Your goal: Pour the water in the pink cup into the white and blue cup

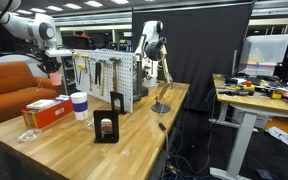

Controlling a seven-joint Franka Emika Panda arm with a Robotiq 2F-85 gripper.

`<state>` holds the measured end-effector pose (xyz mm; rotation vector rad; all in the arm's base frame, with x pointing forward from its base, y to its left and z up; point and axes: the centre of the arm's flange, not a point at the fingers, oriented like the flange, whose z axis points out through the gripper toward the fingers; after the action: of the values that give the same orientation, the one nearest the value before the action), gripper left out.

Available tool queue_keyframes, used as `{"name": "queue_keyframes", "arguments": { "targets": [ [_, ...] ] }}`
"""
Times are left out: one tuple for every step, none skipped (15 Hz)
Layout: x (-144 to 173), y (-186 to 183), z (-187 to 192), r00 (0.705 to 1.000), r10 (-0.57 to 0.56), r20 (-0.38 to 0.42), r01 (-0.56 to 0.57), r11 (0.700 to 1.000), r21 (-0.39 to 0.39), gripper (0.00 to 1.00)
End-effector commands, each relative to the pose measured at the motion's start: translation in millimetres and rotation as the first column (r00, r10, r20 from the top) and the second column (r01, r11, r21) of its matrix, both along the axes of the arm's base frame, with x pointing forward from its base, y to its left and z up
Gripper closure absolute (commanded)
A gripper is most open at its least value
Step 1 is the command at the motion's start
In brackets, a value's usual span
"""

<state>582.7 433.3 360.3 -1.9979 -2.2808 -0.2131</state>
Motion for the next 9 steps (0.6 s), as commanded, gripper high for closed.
{"name": "queue_keyframes", "arguments": {
  "targets": [
    [4.6, -1.3, -0.3, 1.000, 0.004, -0.005, -0.004, 1.000, -0.002, 0.85],
    [6.5, -0.9, -0.8, 1.000, 0.006, -0.008, -0.006, 1.000, 0.000, 0.85],
    [6.5, 0.1, -0.6, 1.000, 0.007, -0.009, -0.007, 1.000, 0.001, 0.85],
    [5.7, 1.4, -0.2, 1.000, 0.009, -0.009, -0.009, 1.000, 0.001, 0.85],
    [5.3, 2.1, 0.0, 1.000, 0.010, -0.010, -0.010, 1.000, 0.001, 0.85],
    [5.2, 2.1, 0.0, 1.000, 0.010, -0.010, -0.010, 1.000, 0.001, 0.85],
    [5.2, 2.1, 0.0, 1.000, 0.010, -0.010, -0.010, 1.000, 0.000, 0.85],
    [5.3, 2.0, 0.1, 1.000, 0.010, -0.010, -0.010, 1.000, 0.000, 0.85],
    [5.2, 2.0, 0.1, 1.000, 0.010, -0.011, -0.010, 1.000, 0.000, 0.85]
  ]
}}
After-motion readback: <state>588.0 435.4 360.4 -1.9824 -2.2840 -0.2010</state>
